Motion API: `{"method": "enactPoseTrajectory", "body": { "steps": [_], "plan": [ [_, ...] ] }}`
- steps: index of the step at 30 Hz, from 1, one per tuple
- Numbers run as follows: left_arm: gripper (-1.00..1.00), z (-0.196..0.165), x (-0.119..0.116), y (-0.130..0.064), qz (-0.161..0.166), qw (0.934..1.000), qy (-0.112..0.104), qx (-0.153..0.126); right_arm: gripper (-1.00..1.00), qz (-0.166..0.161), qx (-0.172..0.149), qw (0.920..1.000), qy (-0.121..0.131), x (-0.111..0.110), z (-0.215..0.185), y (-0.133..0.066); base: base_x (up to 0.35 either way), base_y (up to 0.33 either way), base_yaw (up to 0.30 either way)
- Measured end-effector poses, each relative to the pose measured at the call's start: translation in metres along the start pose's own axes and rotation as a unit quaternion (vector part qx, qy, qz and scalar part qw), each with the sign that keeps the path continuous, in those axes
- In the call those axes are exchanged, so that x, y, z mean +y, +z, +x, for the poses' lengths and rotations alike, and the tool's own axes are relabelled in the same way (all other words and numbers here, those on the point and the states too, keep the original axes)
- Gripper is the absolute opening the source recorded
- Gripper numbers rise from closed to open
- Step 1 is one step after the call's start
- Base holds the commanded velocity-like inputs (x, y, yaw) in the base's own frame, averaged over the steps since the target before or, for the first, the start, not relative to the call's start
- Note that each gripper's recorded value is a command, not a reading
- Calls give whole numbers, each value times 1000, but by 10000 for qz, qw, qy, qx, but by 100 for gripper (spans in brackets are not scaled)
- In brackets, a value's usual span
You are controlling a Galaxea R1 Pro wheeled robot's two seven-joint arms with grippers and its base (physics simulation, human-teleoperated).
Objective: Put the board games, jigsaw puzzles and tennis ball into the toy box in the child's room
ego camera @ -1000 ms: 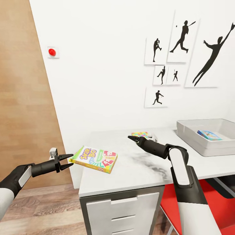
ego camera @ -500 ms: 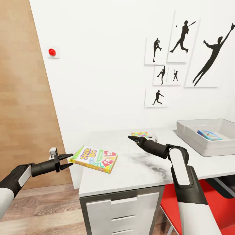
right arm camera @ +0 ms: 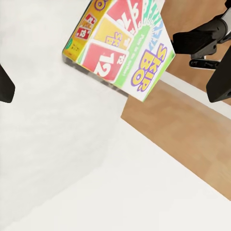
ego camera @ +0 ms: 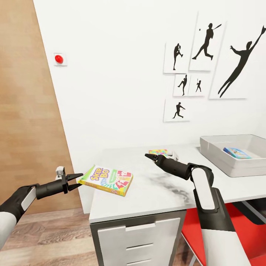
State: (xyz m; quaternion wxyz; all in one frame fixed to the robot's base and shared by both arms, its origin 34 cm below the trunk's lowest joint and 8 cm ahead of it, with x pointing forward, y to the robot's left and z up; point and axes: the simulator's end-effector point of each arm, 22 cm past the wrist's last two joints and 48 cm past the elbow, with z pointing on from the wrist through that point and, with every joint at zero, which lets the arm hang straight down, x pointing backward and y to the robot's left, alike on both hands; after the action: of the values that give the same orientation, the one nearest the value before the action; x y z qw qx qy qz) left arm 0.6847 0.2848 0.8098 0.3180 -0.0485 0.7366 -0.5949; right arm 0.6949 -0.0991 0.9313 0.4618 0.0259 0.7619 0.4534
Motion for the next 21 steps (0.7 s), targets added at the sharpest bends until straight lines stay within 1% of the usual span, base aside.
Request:
{"method": "enactPoseTrajectory", "body": {
  "steps": [9,21],
  "plan": [
    [100,2,5,4,-98,10000,-2,11,100,0,-1,10000,1,0,0,0,0,0,0],
    [100,4,4,10,-78,10000,-10,34,100,0,-1,10000,1,0,0,0,0,0,0]
  ]
}}
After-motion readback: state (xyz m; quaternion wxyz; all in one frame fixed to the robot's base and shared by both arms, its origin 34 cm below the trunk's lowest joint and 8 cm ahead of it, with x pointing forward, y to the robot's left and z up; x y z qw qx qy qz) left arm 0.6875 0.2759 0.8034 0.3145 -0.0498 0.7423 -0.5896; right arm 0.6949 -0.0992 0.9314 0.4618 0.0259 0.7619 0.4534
